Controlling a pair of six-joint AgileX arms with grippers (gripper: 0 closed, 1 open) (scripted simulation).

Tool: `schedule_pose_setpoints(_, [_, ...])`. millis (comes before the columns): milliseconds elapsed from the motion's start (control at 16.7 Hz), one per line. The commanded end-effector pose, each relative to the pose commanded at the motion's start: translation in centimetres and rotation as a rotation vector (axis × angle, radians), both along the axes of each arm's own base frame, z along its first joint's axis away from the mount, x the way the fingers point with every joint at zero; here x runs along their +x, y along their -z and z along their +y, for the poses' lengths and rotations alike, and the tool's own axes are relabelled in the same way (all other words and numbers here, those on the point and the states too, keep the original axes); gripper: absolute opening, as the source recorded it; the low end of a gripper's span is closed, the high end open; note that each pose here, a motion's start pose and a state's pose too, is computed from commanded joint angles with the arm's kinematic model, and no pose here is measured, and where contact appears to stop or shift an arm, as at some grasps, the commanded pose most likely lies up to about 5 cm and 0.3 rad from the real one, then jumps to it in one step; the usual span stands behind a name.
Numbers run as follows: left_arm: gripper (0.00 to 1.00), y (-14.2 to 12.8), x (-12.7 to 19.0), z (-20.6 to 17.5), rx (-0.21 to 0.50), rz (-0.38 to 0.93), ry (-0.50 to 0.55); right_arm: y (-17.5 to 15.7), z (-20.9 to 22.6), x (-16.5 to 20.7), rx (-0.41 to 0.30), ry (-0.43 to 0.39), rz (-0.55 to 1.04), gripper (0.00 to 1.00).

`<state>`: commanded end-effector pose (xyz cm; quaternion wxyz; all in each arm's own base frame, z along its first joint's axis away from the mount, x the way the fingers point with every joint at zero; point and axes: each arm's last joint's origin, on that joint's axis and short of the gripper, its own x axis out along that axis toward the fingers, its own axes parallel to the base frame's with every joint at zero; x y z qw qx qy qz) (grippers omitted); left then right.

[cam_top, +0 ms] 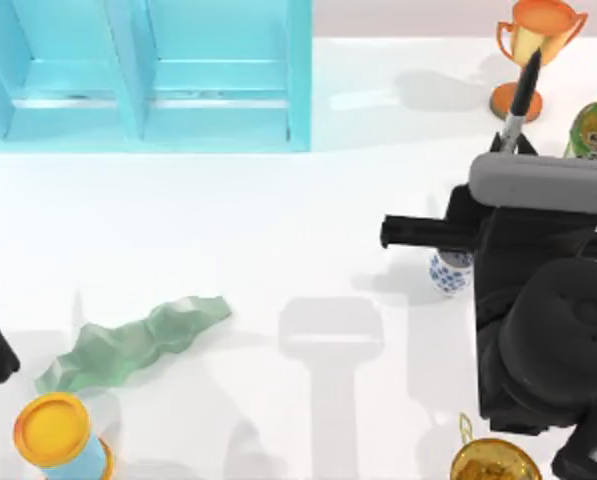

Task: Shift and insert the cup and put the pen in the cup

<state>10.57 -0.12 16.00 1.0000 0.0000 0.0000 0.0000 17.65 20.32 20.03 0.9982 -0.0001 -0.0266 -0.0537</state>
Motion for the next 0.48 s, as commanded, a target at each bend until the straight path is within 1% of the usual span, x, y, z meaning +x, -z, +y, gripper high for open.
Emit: schedule_pose_setpoints(480, [1.00,0.0,0.0,0.0,0.000,0.000,0.000,0.6,-0.1,1.5,-0.004,0.005,0.003,0.00])
